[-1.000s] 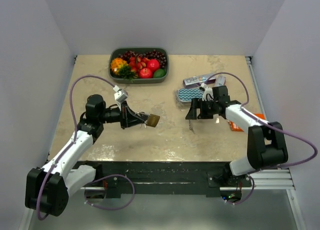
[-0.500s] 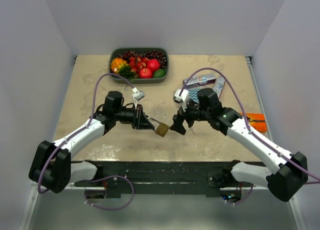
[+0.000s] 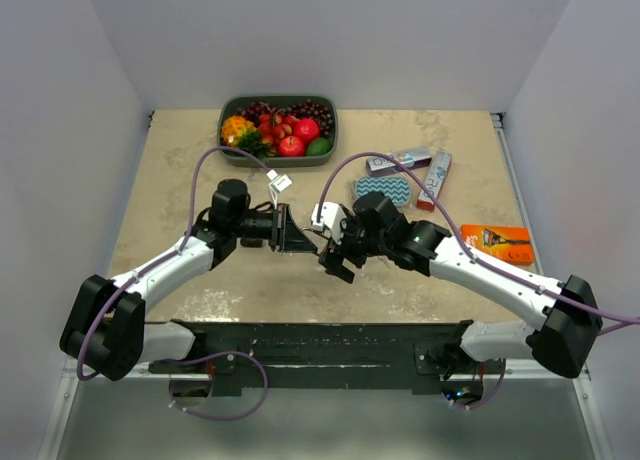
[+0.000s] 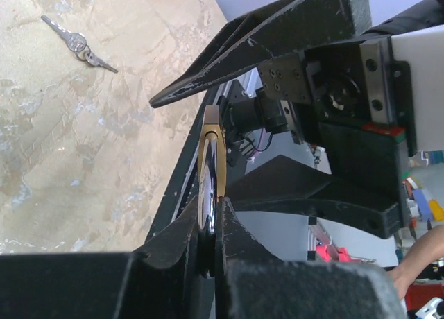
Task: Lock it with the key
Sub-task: Place the lock at the center of the board.
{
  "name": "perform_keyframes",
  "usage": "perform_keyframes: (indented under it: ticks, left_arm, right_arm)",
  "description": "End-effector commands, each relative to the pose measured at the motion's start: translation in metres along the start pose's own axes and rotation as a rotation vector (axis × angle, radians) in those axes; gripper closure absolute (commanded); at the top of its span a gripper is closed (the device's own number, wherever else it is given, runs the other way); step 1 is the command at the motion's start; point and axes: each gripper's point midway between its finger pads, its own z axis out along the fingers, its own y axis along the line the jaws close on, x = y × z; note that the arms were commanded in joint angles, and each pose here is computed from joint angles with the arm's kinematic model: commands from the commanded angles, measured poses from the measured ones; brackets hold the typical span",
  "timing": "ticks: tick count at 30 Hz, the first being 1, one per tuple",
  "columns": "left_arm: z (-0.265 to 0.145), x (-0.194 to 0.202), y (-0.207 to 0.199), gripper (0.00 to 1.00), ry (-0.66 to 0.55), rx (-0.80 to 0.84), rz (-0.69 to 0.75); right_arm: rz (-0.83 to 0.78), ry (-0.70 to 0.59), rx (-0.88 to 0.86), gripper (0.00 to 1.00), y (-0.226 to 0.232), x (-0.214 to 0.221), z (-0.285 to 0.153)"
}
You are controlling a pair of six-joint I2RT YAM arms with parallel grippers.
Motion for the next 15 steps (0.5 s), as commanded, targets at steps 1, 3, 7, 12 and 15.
perform_keyframes:
  ticks: [1, 3, 7, 12, 15]
  left_arm:
    - [-0.001, -0.013, -0.023, 1.0, -0.035, 0.073, 0.005]
    - [0.0, -0.014, -0.024, 1.0, -0.045, 0.079, 0.004]
    - [0.0, -0.014, -0.023, 1.0, -0.048, 0.077, -0.016]
    - [-0.001, -0.014, -0.016, 0.88, -0.055, 0.057, -0.038]
    - [-0.009, -0.021, -0.005, 0.64, -0.091, 0.024, -0.053]
  right_arm:
    - [-0.047, -0.048, 0.105, 0.16, -0.019, -0.025, -0.004]
    - [-0.047, -0.052, 0.128, 0.24, -0.022, -0.026, -0.004]
    - [-0.035, -0.067, 0.137, 0.45, -0.024, -0.031, -0.003]
    - [0.034, -0.091, 0.09, 1.0, -0.015, -0.037, -0.001]
    - [0.082, -0.079, 0.09, 1.0, -0.016, -0.03, 0.001]
